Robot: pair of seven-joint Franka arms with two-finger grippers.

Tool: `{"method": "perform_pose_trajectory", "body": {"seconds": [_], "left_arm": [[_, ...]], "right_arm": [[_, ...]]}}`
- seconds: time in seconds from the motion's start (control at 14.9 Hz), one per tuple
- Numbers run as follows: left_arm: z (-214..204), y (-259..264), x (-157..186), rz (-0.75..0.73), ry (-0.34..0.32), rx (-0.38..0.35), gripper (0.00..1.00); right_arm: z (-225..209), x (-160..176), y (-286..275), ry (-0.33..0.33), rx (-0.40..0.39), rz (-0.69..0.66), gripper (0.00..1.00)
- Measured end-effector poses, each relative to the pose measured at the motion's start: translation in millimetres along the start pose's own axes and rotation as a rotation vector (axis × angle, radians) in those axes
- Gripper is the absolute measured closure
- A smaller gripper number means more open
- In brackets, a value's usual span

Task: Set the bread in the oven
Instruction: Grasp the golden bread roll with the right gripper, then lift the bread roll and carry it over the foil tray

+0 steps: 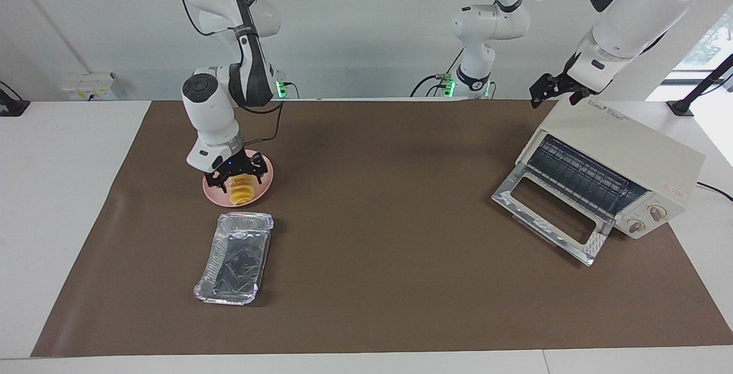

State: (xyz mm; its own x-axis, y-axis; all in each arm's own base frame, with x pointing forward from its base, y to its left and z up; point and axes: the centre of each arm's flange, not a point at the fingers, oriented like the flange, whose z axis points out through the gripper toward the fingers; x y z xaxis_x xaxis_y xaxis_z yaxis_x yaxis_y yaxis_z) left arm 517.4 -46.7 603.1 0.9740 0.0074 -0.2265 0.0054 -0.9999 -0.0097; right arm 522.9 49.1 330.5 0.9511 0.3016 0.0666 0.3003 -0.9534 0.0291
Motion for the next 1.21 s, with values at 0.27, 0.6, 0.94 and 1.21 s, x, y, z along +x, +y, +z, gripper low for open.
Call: {"method": "perform_pose_trajectory", "body": {"seconds": [0.27,0.6,0.94,1.21], "left_arm": [[0.0,0.0,0.0,0.0,0.0,0.0,0.0],[0.0,0.0,0.0,0.0,0.0,0.0,0.0],[0.0,0.0,0.0,0.0,0.0,0.0,0.0],[0.0,0.0,0.0,0.0,0.0,0.0,0.0]], "right_arm": [[19.1,1.6,0.8,-0.003,0.003,-0.003,0.0],[24.5,0.3,7.3,-0.007,0.003,0.009,0.24],[22.7,0.6,9.4,-0.022,0.006,0.013,0.77],[18.7,2.6,10.0,-0.039,0.009,0.002,0.87]]}}
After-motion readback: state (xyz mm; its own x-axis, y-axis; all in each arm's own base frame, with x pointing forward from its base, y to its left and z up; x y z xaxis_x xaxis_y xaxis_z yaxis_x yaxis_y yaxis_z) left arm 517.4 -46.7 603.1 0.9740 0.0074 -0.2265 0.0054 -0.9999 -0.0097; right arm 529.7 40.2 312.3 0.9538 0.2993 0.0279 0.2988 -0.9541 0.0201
